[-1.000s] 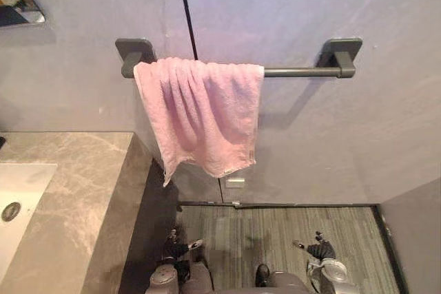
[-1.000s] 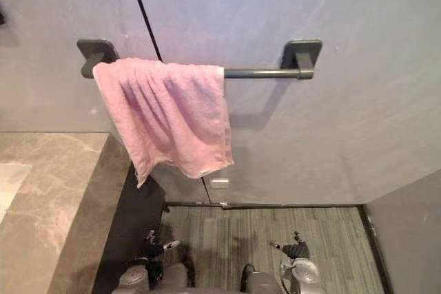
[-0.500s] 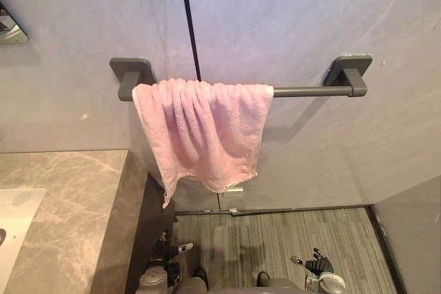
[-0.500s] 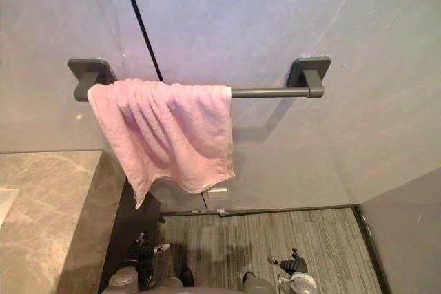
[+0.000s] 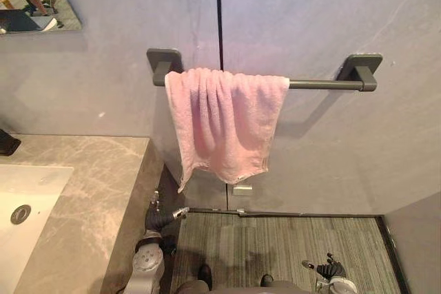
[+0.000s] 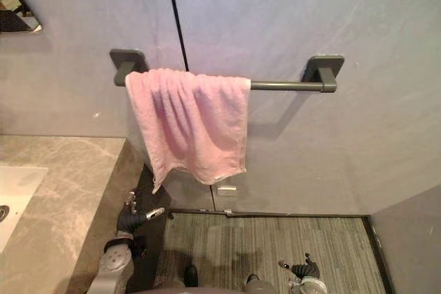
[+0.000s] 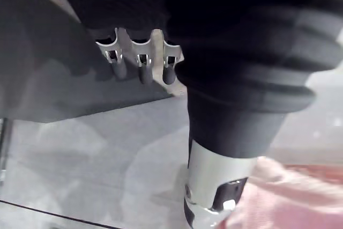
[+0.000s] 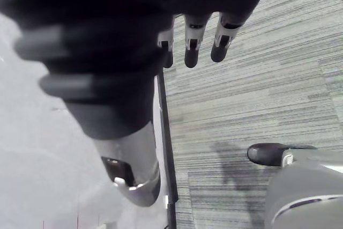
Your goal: Organize washtable
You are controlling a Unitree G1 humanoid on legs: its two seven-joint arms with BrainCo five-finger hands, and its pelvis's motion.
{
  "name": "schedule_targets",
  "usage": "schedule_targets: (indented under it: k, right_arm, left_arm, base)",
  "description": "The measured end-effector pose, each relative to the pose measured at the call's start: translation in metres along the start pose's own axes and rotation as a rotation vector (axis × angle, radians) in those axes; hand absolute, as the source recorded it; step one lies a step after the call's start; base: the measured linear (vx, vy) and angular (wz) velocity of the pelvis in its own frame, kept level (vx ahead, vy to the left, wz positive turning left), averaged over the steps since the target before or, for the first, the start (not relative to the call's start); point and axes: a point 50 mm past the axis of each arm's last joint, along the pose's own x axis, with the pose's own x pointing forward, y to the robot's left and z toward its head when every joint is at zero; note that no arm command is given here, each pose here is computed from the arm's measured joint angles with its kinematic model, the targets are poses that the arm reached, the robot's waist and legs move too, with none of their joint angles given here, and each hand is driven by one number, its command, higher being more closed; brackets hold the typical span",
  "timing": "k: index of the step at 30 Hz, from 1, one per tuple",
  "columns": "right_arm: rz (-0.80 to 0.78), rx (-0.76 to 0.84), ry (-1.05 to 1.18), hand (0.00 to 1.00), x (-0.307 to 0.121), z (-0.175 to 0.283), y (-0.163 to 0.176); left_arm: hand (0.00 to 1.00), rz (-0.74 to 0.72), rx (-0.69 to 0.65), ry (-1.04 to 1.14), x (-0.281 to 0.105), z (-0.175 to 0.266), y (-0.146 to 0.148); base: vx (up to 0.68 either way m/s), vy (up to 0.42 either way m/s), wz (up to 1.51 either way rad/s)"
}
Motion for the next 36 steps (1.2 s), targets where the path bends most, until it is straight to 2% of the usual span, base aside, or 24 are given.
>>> schedule_targets:
  k: [10,18,27,36]
  right_arm:
    - [0.003,0.012,-0.060,0.00,-0.001,0.011,0.001]
    - [0.018,0.002,-0.049,0.00,-0.003,0.006,0.006]
    - [0.024,-0.010,-0.041,0.00,-0.004,0.003,0.006]
    - [0.027,-0.026,-0.078,0.00,0.000,0.018,0.007]
  left_arm:
    - [0.00,-0.043,-0.102,-0.224,-0.007,0.048,-0.011]
    - [0.00,-0.040,-0.113,-0.274,-0.008,0.059,-0.012]
    - [0.00,-0.076,-0.094,-0.282,-0.007,0.061,-0.021]
    - [0.00,-0.082,-0.008,-0.294,0.015,0.065,-0.022]
  base:
    - [0.04,-0.011,0.00]
    - [-0.02,-0.002,0.00]
    - [-0.02,-0.007,-0.03]
    - [0.03,-0.011,-0.05]
